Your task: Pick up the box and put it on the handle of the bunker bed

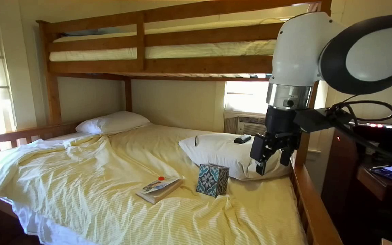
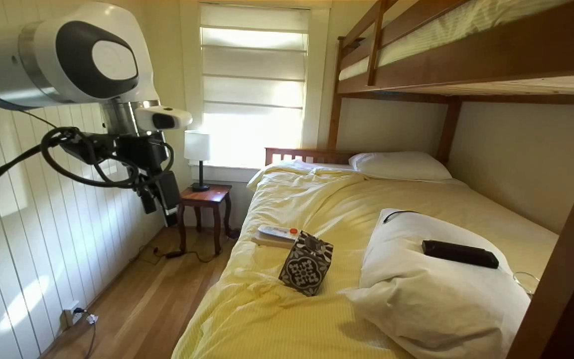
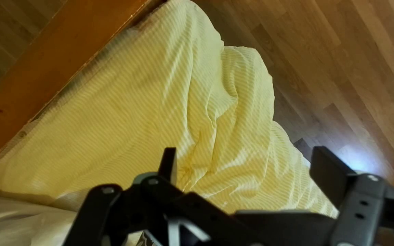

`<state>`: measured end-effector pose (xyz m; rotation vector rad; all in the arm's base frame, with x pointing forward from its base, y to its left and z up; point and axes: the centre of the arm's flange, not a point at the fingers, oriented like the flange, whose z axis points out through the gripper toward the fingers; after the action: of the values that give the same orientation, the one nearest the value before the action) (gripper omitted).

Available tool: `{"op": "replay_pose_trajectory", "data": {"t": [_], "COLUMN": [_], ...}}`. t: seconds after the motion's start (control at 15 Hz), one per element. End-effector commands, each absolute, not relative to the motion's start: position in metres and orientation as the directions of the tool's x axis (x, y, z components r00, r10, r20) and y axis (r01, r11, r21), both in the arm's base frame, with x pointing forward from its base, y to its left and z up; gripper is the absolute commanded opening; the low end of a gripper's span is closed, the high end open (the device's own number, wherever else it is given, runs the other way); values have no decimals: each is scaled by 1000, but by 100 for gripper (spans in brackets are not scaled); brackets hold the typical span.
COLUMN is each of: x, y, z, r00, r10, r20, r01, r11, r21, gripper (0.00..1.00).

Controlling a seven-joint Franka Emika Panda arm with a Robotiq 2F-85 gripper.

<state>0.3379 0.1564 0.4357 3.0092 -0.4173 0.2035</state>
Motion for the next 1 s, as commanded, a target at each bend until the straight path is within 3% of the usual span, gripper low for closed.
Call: {"op": "replay_pose_trajectory", "data": {"t": [0.0,0.2,0.53,0.93], "x": [338,352,397,495], "y": [156,151,119,90], "z": [436,438,462,478], "r00": [954,947,974,980], "r10": [-264,-266,-90,71], "r20": [145,178,207,187], "r01": [-277,-286,-135,-3], "r11": [-958,-954,-967,-929], "r21": [77,95,216,370], "gripper": [100,100,100,100]}}
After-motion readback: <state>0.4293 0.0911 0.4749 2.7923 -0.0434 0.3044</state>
